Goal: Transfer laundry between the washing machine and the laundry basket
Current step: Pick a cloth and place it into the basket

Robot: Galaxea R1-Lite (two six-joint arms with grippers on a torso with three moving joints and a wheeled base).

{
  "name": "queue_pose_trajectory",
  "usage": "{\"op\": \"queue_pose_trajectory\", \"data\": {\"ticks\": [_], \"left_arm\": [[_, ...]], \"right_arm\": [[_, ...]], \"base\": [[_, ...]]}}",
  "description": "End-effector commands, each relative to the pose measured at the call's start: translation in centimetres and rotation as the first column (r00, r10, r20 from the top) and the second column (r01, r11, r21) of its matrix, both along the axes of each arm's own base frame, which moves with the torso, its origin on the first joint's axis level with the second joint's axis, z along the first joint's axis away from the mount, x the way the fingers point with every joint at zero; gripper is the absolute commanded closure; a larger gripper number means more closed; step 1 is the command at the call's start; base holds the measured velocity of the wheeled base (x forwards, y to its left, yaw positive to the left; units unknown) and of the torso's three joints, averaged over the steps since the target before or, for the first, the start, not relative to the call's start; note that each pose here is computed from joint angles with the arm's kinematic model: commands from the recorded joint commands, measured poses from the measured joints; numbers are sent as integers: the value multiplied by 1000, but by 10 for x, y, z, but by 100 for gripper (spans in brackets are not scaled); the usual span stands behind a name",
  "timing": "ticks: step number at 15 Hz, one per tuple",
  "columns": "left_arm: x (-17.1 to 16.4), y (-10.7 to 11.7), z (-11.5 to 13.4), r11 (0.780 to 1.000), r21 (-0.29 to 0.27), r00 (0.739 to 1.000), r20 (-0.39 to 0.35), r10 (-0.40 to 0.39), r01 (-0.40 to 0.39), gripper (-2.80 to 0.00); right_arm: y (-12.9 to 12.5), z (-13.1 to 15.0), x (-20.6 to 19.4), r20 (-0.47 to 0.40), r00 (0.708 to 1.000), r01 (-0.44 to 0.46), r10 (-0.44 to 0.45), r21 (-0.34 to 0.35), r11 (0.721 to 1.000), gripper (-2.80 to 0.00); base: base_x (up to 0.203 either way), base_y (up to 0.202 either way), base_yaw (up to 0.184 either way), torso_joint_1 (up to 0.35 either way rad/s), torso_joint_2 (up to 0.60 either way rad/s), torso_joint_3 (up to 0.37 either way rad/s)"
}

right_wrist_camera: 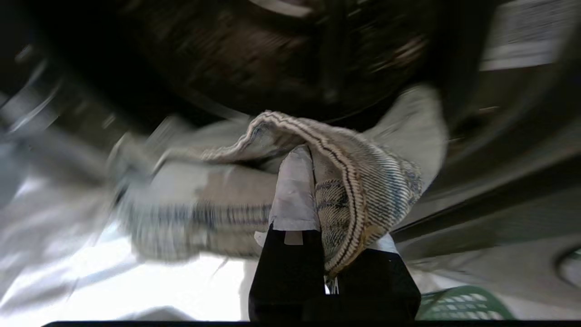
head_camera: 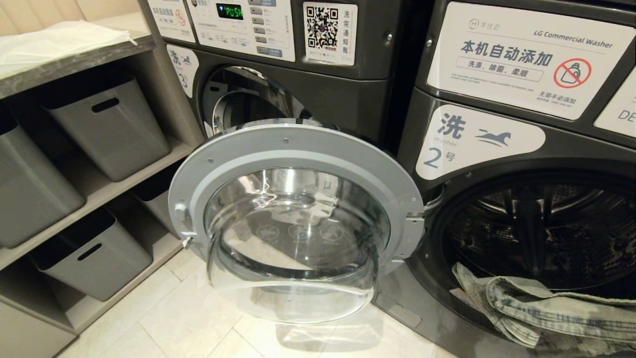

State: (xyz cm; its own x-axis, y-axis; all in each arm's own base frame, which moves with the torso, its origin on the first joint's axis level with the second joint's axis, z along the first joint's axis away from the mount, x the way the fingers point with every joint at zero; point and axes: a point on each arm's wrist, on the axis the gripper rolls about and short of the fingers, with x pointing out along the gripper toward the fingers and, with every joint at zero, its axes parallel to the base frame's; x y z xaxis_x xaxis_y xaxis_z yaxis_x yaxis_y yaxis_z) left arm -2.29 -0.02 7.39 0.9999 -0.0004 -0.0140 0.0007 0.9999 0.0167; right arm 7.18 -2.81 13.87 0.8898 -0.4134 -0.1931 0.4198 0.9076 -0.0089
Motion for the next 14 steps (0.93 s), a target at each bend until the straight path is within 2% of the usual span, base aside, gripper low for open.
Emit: {"op": "queue_pose_trajectory", "data": {"ticks": [1, 4, 5, 8, 11, 14], "left_arm": [[0, 0, 0, 1000, 0, 1000, 0, 0, 0, 0], [0, 0, 0, 1000, 0, 1000, 0, 0, 0, 0], [0, 0, 0, 1000, 0, 1000, 0, 0, 0, 0], [0, 0, 0, 1000, 0, 1000, 0, 0, 0, 0], [0, 0, 0, 1000, 0, 1000, 0, 0, 0, 0], [0, 0, 0, 1000, 0, 1000, 0, 0, 0, 0]], "right_arm": [[-5, 11, -8, 70, 992, 109, -107, -29, 994, 0], [-12, 15, -19, 95, 958, 275, -270, -45, 960, 0], [-15, 14, -23, 84, 939, 338, -334, -45, 940, 0], [-24, 8, -37, 27, 853, 521, -521, -24, 853, 0], [-29, 11, -48, 18, 802, 597, -597, -2, 802, 0], [-32, 12, -57, 6, 723, 691, -691, -14, 723, 0]], "base": [[0, 0, 0, 0, 0, 0], [0, 0, 0, 0, 0, 0], [0, 0, 0, 0, 0, 0], [0, 0, 0, 0, 0, 0], [0, 0, 0, 0, 0, 0], [0, 0, 0, 0, 0, 0]]}}
